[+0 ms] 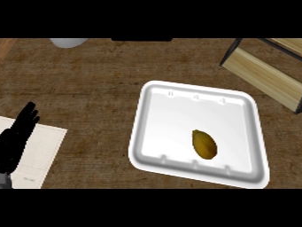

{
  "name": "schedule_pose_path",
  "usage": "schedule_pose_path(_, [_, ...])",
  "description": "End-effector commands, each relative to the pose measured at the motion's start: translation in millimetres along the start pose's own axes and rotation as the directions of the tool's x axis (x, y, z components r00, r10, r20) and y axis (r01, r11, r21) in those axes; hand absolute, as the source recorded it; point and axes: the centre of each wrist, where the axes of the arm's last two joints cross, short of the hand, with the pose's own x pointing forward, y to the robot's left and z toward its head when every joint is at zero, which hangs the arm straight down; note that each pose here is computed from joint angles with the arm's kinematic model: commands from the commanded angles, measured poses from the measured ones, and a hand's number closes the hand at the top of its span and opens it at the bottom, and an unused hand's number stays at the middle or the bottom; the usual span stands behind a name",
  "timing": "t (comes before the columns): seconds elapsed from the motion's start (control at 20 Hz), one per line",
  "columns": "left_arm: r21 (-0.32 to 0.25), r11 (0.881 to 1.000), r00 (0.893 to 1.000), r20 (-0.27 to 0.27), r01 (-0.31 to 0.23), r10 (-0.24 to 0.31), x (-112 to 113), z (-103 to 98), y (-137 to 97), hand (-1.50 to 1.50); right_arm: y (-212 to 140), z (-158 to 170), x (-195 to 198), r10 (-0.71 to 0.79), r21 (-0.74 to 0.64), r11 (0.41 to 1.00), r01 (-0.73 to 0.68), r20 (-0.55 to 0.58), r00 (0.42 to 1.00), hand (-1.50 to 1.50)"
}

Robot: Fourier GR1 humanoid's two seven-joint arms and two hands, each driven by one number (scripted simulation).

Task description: Pick the eggplant from the tray and place it in the tiered shelf

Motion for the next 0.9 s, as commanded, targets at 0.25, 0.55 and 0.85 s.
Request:
schedule_pose_path(0.25, [-0.003,1.000,1.000,-0.005,0.009,-0.009,-4.1,-6.6,-7.9,0.00,23.6,-57.8,-28.5,0.132,-0.020,0.991,-0.135,-0.114,0.985,1.50])
schedule_pose_path(0.55, [-0.003,1.000,1.000,0.012,-0.004,0.004,21.4,-4.2,3.0,0.00,30.0,-76.5,-35.3,0.106,-0.045,0.992,-0.114,-0.138,0.985,1.50])
schedule_pose_path(0.85, [-0.014,1.000,1.000,0.011,0.010,-0.010,-0.9,-7.9,-9.2,0.00,41.9,-108.1,-62.3,0.057,-0.011,0.998,-0.060,-0.174,0.983,1.50])
